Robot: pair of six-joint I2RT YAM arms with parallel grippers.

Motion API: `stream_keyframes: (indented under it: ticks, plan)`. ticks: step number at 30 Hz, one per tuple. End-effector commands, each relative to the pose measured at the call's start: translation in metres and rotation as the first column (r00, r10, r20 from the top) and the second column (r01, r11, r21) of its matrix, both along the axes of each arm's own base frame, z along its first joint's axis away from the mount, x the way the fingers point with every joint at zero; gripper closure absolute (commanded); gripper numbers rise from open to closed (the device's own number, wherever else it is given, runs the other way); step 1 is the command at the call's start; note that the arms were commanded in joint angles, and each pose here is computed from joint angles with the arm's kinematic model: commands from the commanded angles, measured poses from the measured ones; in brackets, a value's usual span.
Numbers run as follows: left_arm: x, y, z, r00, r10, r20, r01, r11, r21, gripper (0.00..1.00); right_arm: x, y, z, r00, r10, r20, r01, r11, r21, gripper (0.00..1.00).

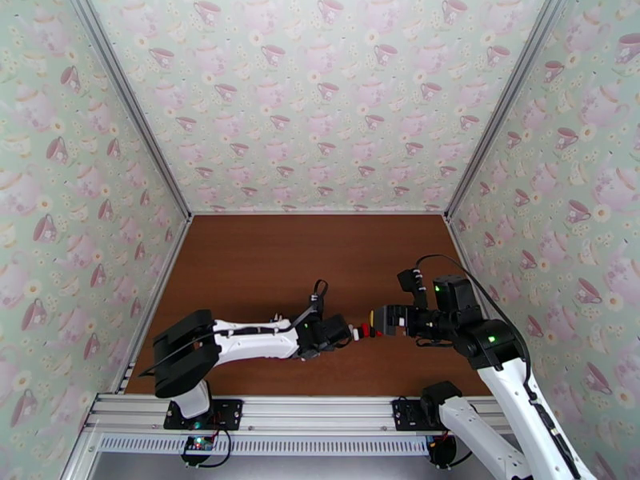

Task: Open the pen caps

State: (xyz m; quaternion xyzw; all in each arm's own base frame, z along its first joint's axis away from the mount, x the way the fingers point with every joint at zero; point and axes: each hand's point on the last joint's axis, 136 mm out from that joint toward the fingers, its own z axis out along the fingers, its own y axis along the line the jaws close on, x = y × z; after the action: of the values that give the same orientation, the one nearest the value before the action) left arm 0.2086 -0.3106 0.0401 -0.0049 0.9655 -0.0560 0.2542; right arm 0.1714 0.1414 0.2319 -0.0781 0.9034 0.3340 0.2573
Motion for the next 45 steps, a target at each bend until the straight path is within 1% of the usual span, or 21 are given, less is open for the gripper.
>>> stream_keyframes:
  ticks: [1, 11, 15, 18, 21, 24, 27, 33, 39, 45]
  plan:
    - [0.002, 0.006, -0.003, 1.000, 0.024, 0.014, -0.025, 0.999, 0.048, 0.76, -0.004, -0.003, -0.006, 1.000, -0.002, -0.006, 0.002, 1.000, -0.027, 0.00]
    - [0.001, 0.012, -0.017, 0.999, 0.043, -0.008, -0.042, 0.995, 0.094, 0.76, -0.003, -0.005, -0.007, 1.000, -0.010, -0.007, 0.009, 0.999, -0.031, 0.00]
    - [0.000, 0.019, -0.017, 0.998, 0.068, -0.008, -0.067, 0.992, 0.104, 0.71, -0.004, -0.005, -0.007, 1.000, -0.010, -0.007, 0.010, 0.999, -0.032, 0.00]
    - [0.001, 0.023, -0.012, 0.997, 0.072, 0.003, -0.072, 0.991, 0.114, 0.70, -0.004, -0.005, -0.008, 1.000, -0.009, -0.006, 0.009, 0.999, -0.032, 0.00]
    - [0.003, 0.020, -0.004, 0.998, 0.058, 0.015, -0.059, 0.993, 0.103, 0.70, -0.004, -0.005, -0.008, 1.000, -0.010, -0.009, 0.009, 0.999, -0.032, 0.00]
    - [0.003, 0.012, 0.002, 0.999, 0.031, 0.009, -0.031, 0.997, 0.075, 0.72, -0.004, -0.005, -0.008, 1.000, -0.010, -0.009, 0.010, 0.999, -0.033, 0.00]
    - [0.001, 0.008, 0.004, 1.000, 0.014, 0.002, -0.014, 0.997, 0.075, 0.74, -0.004, -0.005, -0.008, 1.000, -0.011, -0.008, 0.011, 0.999, -0.031, 0.00]
    - [-0.001, -0.001, -0.001, 1.000, -0.015, -0.021, 0.016, 0.997, 0.077, 0.77, -0.004, -0.005, -0.007, 1.000, -0.013, -0.002, 0.013, 0.999, -0.033, 0.00]
    - [-0.004, 0.008, -0.011, 0.999, 0.011, -0.033, -0.006, 0.993, 0.120, 0.75, -0.004, -0.006, -0.007, 1.000, -0.016, 0.000, 0.016, 0.999, -0.032, 0.00]
    - [-0.006, 0.006, -0.016, 0.999, -0.003, -0.046, 0.008, 0.993, 0.117, 0.75, -0.004, -0.006, -0.008, 1.000, -0.017, -0.002, 0.017, 0.999, -0.032, 0.00]
